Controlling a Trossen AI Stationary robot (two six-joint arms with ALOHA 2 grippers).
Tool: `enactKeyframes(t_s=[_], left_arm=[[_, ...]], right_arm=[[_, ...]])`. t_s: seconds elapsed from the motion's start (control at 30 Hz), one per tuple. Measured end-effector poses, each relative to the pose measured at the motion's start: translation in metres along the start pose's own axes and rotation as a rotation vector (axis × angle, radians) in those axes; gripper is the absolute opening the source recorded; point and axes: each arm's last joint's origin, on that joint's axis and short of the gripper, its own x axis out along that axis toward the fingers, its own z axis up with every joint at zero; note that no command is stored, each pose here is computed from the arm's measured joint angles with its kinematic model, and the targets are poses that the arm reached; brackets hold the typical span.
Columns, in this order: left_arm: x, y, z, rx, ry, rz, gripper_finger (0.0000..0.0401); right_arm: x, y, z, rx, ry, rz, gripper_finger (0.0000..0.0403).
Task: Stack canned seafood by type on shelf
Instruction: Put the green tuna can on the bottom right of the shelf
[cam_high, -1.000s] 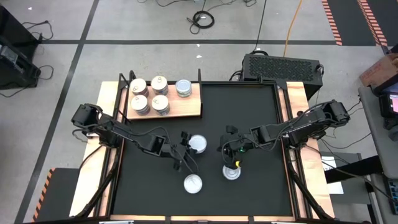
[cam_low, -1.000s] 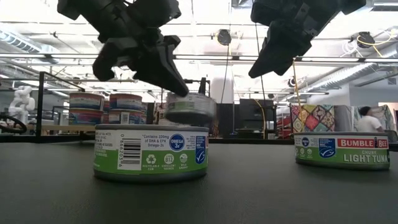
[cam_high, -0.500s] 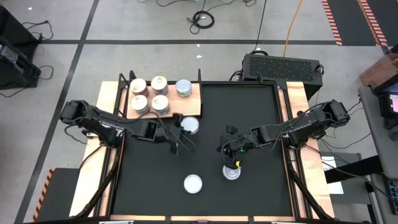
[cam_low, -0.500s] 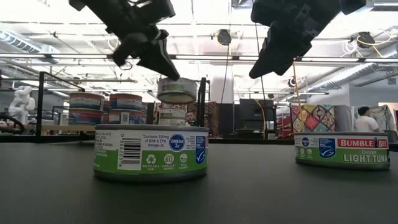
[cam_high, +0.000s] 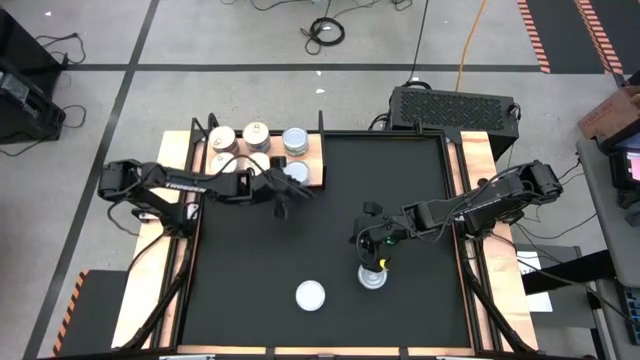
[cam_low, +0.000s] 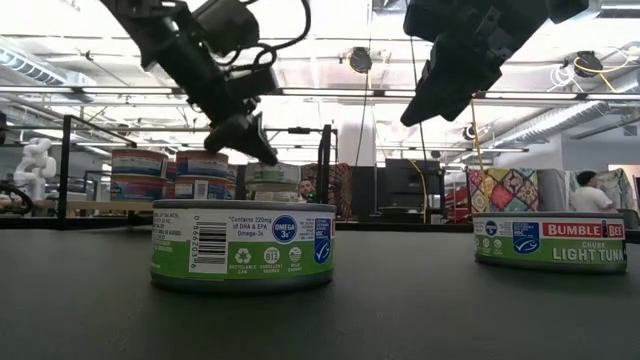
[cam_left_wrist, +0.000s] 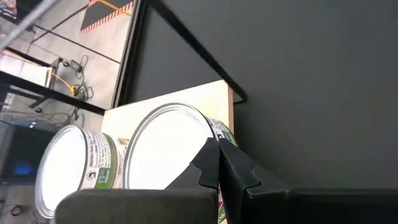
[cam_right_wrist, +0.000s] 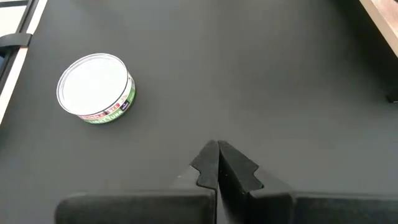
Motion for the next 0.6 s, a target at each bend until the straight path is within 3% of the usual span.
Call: enactKeyframes(t_s=[0.6], left_arm=[[0.017, 0.029, -0.031, -0.098, -0.016, -0.013, 0.0]], right_arm=[[0.0, 0.0, 0.0, -0.001, 0.0, 0.0, 0.0]])
